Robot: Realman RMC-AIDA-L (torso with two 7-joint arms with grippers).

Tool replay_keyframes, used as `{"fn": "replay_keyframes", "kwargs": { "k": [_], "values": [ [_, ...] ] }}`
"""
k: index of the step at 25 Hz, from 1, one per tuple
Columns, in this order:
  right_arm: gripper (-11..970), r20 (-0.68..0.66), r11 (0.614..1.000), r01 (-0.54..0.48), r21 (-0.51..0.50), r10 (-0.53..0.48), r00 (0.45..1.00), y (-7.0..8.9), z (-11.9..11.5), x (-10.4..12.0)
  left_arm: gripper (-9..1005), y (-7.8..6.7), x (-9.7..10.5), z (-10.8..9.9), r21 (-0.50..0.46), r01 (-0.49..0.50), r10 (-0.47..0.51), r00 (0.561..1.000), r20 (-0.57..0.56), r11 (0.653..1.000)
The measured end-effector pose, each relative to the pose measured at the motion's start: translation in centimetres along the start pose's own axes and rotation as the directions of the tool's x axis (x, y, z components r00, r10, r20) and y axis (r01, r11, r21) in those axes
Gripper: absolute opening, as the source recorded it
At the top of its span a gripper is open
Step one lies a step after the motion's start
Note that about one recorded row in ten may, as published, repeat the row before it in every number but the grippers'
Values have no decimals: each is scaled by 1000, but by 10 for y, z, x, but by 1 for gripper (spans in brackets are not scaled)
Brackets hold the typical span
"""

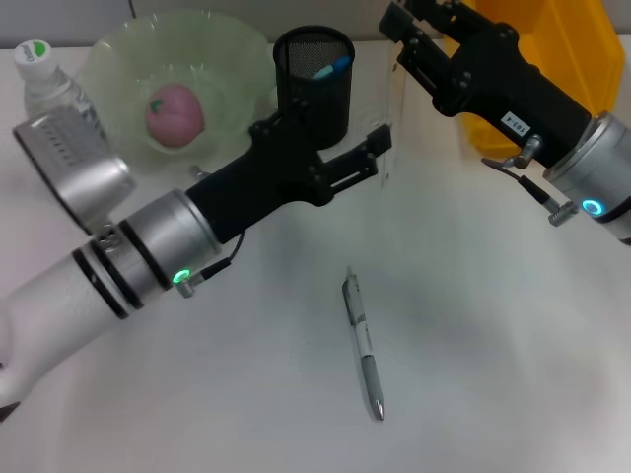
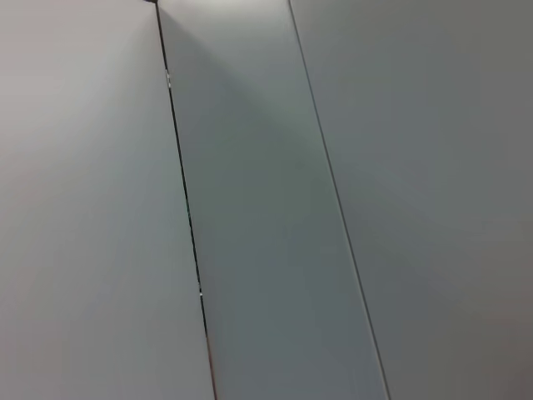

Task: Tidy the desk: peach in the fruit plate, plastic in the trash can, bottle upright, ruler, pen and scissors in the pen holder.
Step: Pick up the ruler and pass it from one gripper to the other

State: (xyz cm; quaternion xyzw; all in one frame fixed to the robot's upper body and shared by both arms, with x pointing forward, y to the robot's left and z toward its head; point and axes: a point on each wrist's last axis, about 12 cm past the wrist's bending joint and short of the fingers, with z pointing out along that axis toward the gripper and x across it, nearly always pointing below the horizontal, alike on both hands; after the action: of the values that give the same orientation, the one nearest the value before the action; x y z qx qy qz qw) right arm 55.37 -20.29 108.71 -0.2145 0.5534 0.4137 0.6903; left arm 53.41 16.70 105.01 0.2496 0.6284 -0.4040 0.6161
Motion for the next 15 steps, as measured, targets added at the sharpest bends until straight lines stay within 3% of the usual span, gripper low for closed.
{"fn": "replay_keyframes", "kwargs": {
  "k": [15],
  "values": [
    [397,-45,998,60,1,-59,997,-3,10,3,782,0,3,22,-30,-33,31,997,-70,999]
  ]
}}
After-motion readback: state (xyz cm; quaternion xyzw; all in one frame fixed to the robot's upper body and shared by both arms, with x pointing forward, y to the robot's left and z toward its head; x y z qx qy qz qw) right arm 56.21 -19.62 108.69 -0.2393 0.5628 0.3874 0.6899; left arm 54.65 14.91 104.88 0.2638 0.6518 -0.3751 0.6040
